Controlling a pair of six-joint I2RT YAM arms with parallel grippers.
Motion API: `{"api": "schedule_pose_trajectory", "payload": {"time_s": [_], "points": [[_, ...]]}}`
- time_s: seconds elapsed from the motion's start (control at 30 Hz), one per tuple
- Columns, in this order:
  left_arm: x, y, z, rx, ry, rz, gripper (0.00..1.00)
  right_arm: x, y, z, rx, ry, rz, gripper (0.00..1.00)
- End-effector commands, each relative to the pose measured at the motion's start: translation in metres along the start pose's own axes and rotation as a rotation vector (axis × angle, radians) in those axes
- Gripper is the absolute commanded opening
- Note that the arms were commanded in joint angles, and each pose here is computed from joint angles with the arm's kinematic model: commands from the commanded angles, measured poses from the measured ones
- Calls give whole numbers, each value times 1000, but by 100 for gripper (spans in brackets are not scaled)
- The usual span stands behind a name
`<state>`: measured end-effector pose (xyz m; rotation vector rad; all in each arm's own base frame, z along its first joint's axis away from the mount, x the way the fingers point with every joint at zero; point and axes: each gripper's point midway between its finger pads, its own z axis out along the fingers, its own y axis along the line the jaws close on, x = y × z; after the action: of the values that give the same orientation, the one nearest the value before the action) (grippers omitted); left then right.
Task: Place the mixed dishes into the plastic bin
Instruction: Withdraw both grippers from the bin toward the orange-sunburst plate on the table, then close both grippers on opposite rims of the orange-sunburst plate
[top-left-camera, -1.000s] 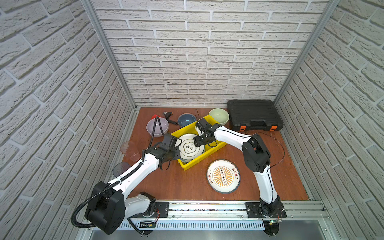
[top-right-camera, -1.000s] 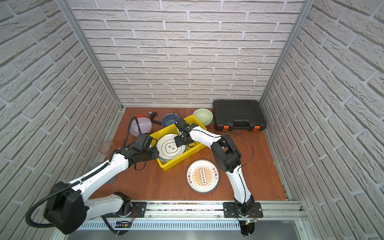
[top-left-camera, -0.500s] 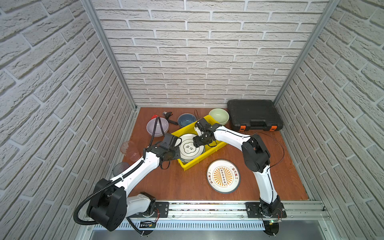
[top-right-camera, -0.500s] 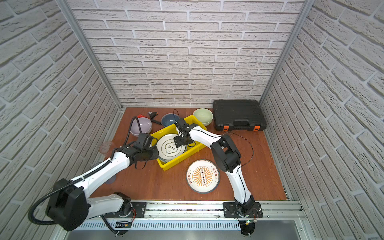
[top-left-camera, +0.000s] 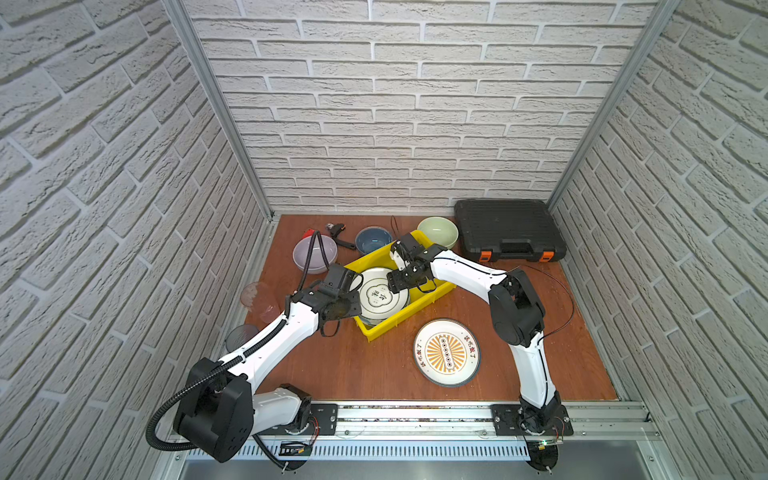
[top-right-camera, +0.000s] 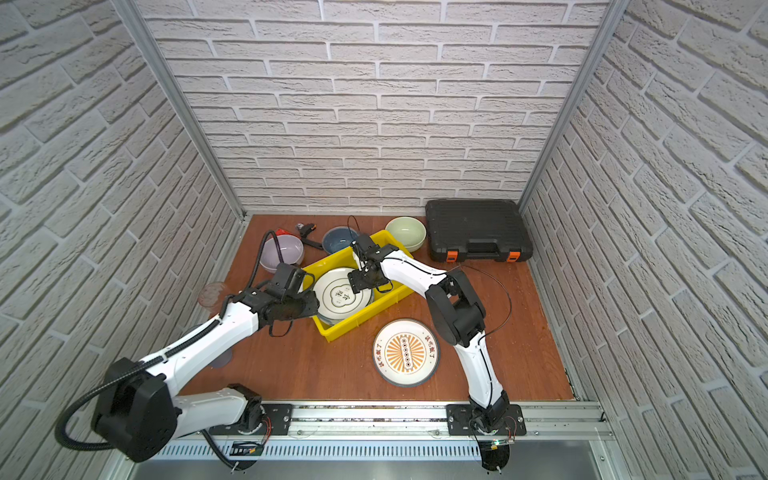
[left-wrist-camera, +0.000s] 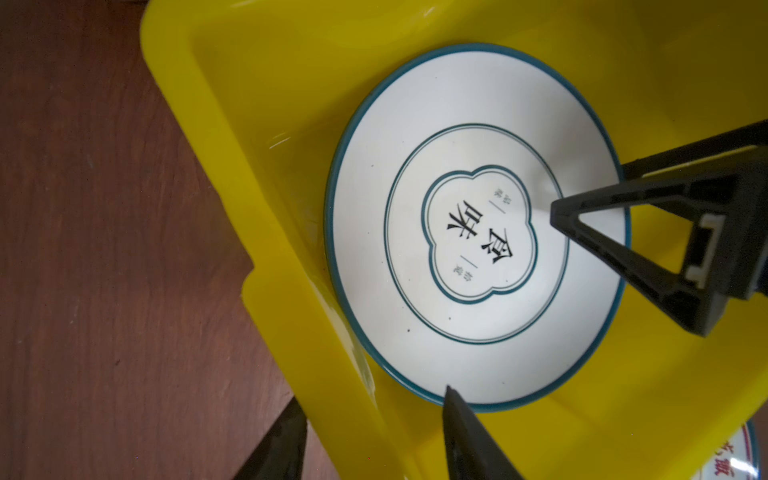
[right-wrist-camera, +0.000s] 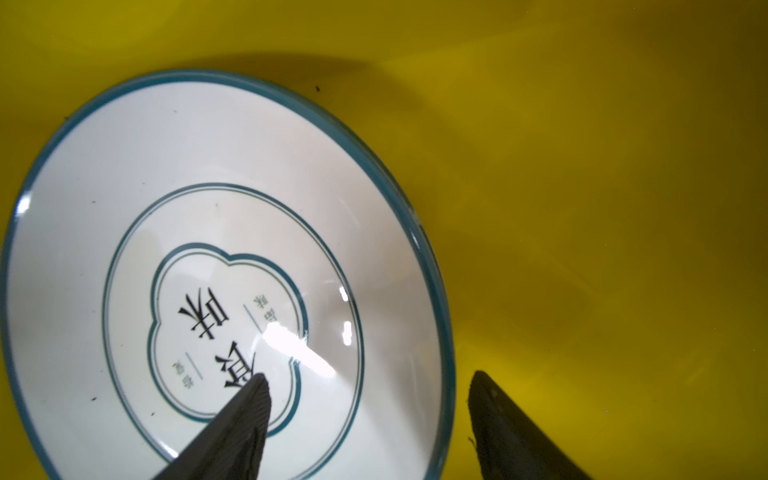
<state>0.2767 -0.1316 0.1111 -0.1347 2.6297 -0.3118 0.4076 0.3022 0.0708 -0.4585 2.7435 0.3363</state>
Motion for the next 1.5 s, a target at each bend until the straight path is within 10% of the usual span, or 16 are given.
{"api": "schedule_pose_trajectory", "payload": {"time_s": [0.0,0.53,1.47], "points": [[-16,-11,-14,44,-54,24,54,-10,-10,-43,9,-67,-3,76],[8,-59,-55,222,-99,290,62,66,-36,-164,-122,-261,45,74],[129,-162,17,219,110,424,44,235,-123,-102,64,-76,475,58]]}}
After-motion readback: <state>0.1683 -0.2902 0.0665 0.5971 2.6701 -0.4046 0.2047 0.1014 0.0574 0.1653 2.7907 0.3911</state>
